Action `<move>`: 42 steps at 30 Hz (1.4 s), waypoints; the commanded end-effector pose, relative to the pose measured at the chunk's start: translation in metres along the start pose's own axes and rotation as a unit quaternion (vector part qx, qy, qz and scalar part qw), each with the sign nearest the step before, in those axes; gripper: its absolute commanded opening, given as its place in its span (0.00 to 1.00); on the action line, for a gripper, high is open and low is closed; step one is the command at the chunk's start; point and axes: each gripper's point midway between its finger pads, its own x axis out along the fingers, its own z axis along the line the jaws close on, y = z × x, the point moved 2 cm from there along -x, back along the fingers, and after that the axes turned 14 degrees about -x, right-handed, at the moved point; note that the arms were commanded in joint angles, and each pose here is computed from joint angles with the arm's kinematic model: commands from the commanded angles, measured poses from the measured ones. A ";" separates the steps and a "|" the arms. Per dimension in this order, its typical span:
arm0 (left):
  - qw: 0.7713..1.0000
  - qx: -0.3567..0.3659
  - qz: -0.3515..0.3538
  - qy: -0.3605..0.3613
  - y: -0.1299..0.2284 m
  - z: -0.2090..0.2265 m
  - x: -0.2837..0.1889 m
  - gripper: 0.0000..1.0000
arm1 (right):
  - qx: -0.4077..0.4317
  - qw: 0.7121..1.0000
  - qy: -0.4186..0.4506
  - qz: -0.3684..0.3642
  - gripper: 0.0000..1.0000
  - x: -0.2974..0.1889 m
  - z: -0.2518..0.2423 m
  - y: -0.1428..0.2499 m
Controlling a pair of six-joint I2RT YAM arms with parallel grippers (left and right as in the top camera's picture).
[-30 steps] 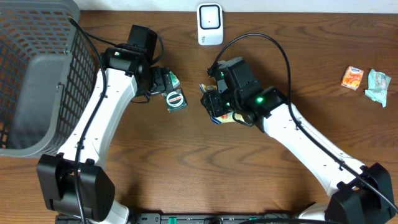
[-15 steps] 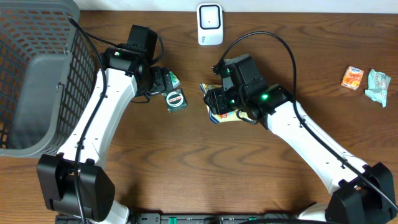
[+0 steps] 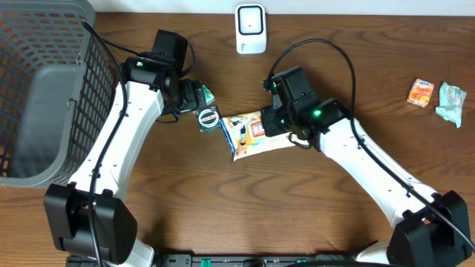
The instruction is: Scan the item barcode
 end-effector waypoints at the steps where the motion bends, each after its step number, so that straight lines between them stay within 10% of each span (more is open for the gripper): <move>1: 1.000 0.001 -0.006 -0.003 -0.003 0.001 -0.002 0.98 | 0.014 0.999 0.044 0.013 0.11 0.010 -0.020 0.003; 16: 1.000 0.001 -0.006 -0.003 -0.003 0.001 -0.002 0.98 | 0.058 0.984 0.078 0.151 0.01 0.108 -0.040 0.068; 26: 1.000 0.001 -0.006 -0.003 -0.003 0.001 -0.002 0.97 | 0.115 0.974 0.168 0.097 0.04 0.053 -0.103 0.039; 34: 1.000 0.001 -0.006 -0.003 -0.003 0.001 -0.002 0.98 | 0.134 0.989 0.036 0.050 0.22 0.025 -0.067 0.015; 42: 1.000 0.001 -0.006 -0.003 -0.003 0.001 -0.002 0.97 | 0.106 0.991 0.033 0.076 0.10 0.051 -0.043 0.026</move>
